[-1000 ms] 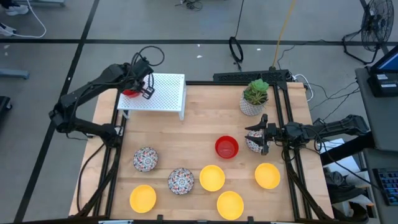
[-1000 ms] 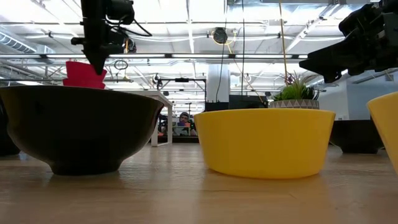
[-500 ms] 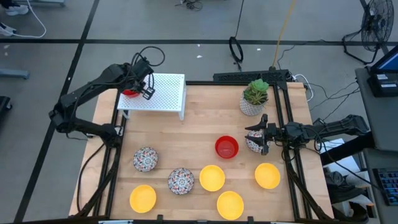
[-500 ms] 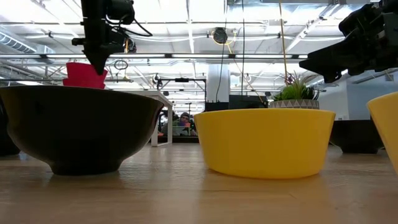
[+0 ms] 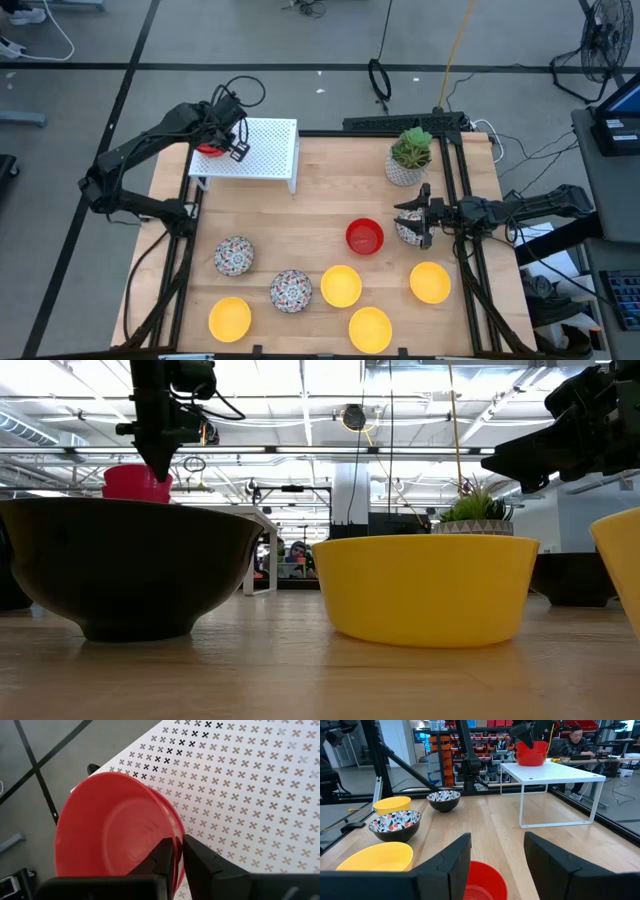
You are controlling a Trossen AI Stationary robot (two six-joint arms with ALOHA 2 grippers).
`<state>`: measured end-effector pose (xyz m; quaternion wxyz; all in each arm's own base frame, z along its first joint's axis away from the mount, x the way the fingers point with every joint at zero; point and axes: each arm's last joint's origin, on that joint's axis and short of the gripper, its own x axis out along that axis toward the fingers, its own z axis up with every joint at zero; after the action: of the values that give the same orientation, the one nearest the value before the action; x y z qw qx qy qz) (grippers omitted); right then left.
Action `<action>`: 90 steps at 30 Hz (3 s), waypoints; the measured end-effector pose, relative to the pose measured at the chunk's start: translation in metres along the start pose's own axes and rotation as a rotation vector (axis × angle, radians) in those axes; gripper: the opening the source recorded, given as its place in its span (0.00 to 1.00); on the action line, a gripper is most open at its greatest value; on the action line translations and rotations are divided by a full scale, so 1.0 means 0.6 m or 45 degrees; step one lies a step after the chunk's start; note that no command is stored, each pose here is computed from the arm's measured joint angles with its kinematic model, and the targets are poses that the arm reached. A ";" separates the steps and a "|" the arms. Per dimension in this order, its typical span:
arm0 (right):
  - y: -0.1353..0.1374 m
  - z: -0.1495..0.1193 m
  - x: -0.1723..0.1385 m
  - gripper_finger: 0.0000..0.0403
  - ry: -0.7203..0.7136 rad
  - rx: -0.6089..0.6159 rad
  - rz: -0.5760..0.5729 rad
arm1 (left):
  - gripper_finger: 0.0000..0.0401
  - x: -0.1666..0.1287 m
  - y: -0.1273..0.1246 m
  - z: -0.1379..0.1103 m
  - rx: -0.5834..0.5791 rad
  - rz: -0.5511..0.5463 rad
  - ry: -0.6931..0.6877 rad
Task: Pick & Place Mini bowls
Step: Stack the red bowl on top of the red bowl on the shelf, then put the black bowl on the shelf
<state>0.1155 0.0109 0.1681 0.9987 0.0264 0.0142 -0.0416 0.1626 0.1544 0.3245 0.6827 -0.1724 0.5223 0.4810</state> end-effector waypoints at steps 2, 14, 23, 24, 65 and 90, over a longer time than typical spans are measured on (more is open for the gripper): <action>0.000 0.000 0.000 0.43 0.000 0.000 0.000 | 0.10 0.000 0.000 0.000 0.001 0.000 0.000; 0.000 0.000 0.000 0.43 0.000 0.000 0.000 | 0.10 0.000 0.002 -0.001 0.019 0.060 -0.005; 0.000 0.000 0.000 0.43 0.000 0.000 0.000 | 0.10 0.000 0.003 0.000 0.010 0.062 -0.006; 0.000 0.000 0.000 0.43 0.000 0.000 -0.001 | 0.10 0.000 0.003 0.000 0.009 0.062 -0.006; 0.000 0.000 0.000 0.43 0.000 0.000 0.000 | 0.42 -0.016 -0.192 -0.119 0.000 -0.670 0.390; 0.000 0.000 0.000 0.43 0.000 0.000 0.000 | 0.42 -0.061 -0.317 -0.371 0.254 -0.819 0.431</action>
<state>0.1155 0.0108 0.1681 0.9987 0.0264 0.0143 -0.0418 0.2004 -0.1182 0.2179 0.7163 -0.3373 0.5913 0.1534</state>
